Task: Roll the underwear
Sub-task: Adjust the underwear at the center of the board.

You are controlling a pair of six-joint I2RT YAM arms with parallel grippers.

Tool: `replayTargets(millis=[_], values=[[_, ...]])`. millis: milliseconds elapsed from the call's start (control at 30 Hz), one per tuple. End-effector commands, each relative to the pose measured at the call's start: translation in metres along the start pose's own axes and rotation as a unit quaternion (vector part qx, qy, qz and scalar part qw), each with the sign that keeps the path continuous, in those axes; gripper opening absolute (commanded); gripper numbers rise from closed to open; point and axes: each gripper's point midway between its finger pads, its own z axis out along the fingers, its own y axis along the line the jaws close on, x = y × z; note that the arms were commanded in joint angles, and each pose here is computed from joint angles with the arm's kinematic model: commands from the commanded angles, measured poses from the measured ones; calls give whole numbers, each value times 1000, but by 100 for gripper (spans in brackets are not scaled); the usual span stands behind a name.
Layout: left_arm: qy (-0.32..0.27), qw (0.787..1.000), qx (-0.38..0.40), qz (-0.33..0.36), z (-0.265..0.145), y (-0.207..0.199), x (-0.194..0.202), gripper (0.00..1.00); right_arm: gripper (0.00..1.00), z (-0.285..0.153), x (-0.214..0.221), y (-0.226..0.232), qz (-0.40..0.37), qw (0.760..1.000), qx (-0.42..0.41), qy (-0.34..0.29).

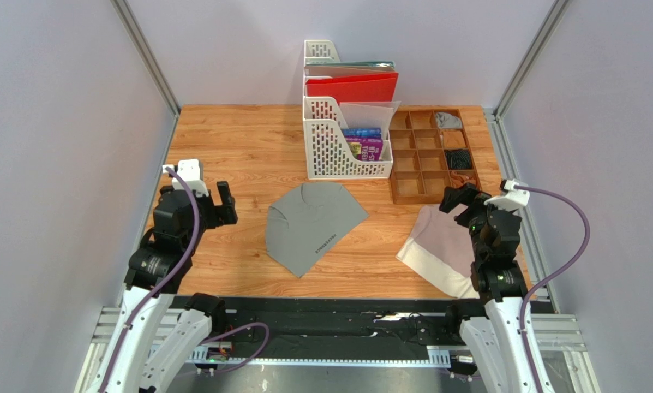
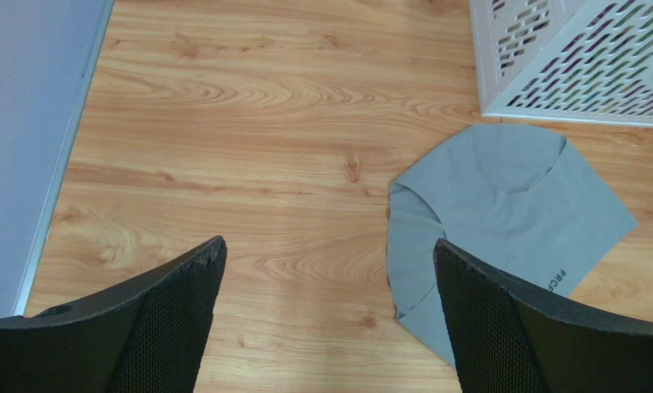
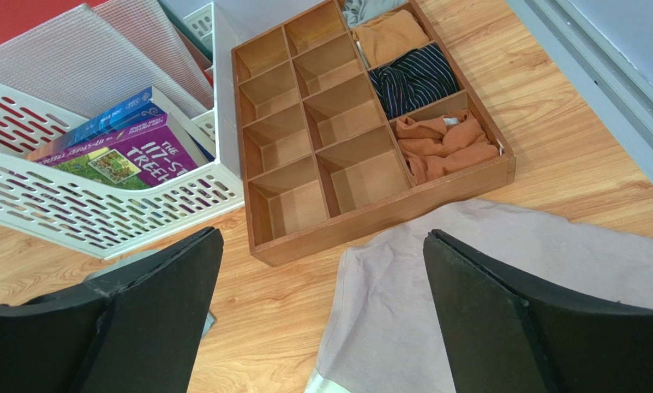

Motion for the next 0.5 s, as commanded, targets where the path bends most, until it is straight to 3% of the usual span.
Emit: replayTargets(millis=[0, 233, 467], values=[[-6, 1000, -10, -18, -4, 2, -7, 99, 100, -5, -14, 0, 6, 1000, 9, -16], [-18, 1000, -2, -23, -7, 2, -5, 99, 100, -6, -14, -2, 4, 1000, 12, -20], [13, 1000, -6, -23, -1, 1, 10, 99, 100, -6, -9, 7, -10, 1000, -17, -9]])
